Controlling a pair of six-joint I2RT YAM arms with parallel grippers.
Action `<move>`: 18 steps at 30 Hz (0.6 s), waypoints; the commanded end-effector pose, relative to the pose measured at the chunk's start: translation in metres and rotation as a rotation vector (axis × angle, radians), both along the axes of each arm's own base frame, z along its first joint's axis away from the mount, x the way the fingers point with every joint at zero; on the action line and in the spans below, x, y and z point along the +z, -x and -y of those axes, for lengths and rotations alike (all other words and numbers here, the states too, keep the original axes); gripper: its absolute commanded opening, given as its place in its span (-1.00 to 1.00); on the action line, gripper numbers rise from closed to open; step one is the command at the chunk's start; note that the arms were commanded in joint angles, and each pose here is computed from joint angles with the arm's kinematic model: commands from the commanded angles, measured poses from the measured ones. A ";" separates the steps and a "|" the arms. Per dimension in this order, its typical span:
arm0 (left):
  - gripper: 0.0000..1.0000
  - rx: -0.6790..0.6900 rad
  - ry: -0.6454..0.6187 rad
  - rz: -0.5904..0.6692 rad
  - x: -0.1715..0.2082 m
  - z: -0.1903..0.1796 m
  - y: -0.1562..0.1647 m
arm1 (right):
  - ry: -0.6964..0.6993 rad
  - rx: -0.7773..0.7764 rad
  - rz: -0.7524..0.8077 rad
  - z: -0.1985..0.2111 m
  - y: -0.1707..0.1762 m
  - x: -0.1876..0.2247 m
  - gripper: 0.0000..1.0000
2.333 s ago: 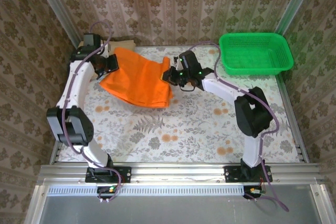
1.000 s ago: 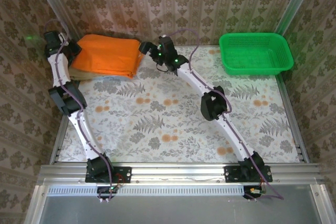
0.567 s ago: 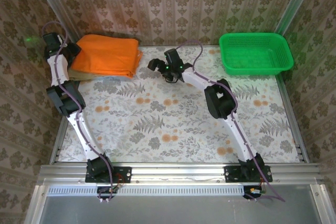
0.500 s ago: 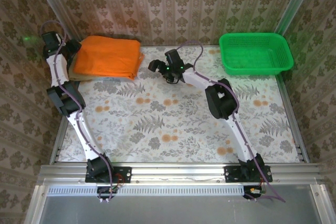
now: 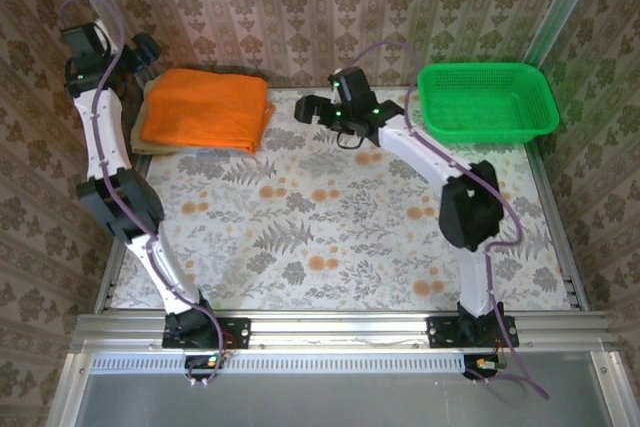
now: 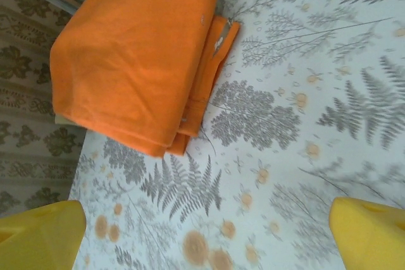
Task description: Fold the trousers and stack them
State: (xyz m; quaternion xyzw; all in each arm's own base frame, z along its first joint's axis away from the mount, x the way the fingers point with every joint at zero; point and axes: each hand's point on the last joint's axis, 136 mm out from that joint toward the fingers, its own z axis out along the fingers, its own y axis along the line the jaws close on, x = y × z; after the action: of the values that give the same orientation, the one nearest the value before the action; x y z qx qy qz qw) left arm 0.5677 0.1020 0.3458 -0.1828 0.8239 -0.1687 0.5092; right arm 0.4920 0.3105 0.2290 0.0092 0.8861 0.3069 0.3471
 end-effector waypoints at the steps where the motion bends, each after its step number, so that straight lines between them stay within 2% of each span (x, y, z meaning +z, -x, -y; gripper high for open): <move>1: 1.00 -0.101 -0.102 0.037 0.028 0.064 0.046 | 0.157 0.001 0.093 0.038 0.038 0.038 1.00; 3: 1.00 -0.098 -0.164 0.050 0.037 0.089 0.082 | 0.215 -0.032 0.135 0.062 0.062 0.061 1.00; 5: 1.00 -0.139 -0.241 0.070 0.040 0.116 0.121 | 0.252 0.005 0.207 0.076 0.090 0.083 1.00; 8: 1.00 -0.119 -0.360 0.142 0.030 0.137 0.178 | 0.291 -0.100 0.313 0.117 0.133 0.104 1.00; 12: 1.00 0.034 -0.343 0.304 -0.001 0.121 0.232 | 0.324 -0.140 0.575 0.158 0.173 0.109 1.00; 14: 0.99 0.074 -0.405 0.384 -0.018 0.112 0.246 | 0.338 -0.195 0.711 0.180 0.191 0.117 1.00; 16: 0.99 0.094 -0.497 0.392 -0.037 0.104 0.256 | 0.401 -0.219 0.802 0.197 0.204 0.115 1.00; 18: 0.99 0.114 -0.553 0.356 -0.054 0.096 0.260 | 0.492 -0.224 0.823 0.210 0.211 0.109 1.00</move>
State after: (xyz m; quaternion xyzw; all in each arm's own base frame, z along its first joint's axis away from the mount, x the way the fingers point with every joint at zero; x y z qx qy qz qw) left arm 0.3078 -0.0149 0.2707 -0.0448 0.7711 -0.0135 0.6350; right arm 0.2778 0.1241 0.3147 -0.0930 0.7608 0.1144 0.6320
